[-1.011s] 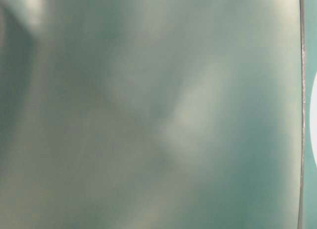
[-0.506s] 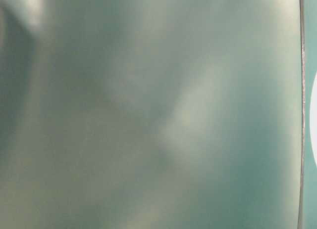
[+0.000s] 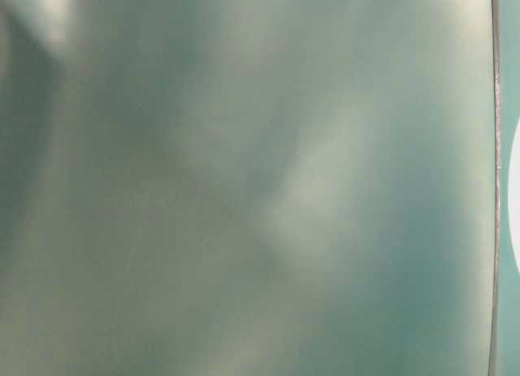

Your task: Scoop the yellow hexagonal prism block from the bowl with a spoon using the right arm.

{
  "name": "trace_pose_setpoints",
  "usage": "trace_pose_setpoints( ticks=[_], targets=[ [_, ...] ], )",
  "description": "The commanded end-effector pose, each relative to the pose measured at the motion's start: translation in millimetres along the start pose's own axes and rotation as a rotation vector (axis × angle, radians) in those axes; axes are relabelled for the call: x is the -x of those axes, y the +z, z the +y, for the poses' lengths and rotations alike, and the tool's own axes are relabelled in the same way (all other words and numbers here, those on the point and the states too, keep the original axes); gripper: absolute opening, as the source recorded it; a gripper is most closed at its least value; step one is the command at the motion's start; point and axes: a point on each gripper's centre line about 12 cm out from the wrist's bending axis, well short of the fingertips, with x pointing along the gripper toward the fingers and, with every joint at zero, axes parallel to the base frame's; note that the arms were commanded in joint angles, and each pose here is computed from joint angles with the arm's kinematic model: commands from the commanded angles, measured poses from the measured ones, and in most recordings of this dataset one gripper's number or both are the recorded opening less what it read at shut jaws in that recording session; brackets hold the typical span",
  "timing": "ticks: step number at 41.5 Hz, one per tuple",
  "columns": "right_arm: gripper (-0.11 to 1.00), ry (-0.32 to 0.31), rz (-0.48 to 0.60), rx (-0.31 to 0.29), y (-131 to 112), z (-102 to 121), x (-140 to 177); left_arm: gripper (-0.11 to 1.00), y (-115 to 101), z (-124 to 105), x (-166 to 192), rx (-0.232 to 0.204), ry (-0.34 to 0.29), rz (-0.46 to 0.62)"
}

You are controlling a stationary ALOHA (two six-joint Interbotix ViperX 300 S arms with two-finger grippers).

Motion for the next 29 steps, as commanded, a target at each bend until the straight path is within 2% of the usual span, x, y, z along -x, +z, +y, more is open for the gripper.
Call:
trace_pose_setpoints(
  ticks=[1,5,9,18,29],
  targets=[
    [0.50,0.007,-0.001,-0.007,4.4,3.5,-2.0,0.01,6.2,0.1,-2.1,-0.002,0.000,-0.015],
    [0.50,0.007,-0.008,-0.001,5.0,3.0,-1.8,0.01,6.2,0.3,-2.1,-0.003,0.001,-0.015],
    [0.50,0.009,-0.065,0.008,10.5,1.6,-0.5,0.01,6.2,0.1,-2.1,-0.002,0.000,-0.015],
    [0.50,0.009,-0.188,0.076,21.5,0.1,2.9,0.01,5.9,0.1,-2.4,-0.002,0.000,-0.014],
    [0.50,-0.022,-0.222,0.144,10.7,-6.8,-4.6,0.01,4.3,0.0,-2.0,-0.002,0.000,-0.003]
  ],
)
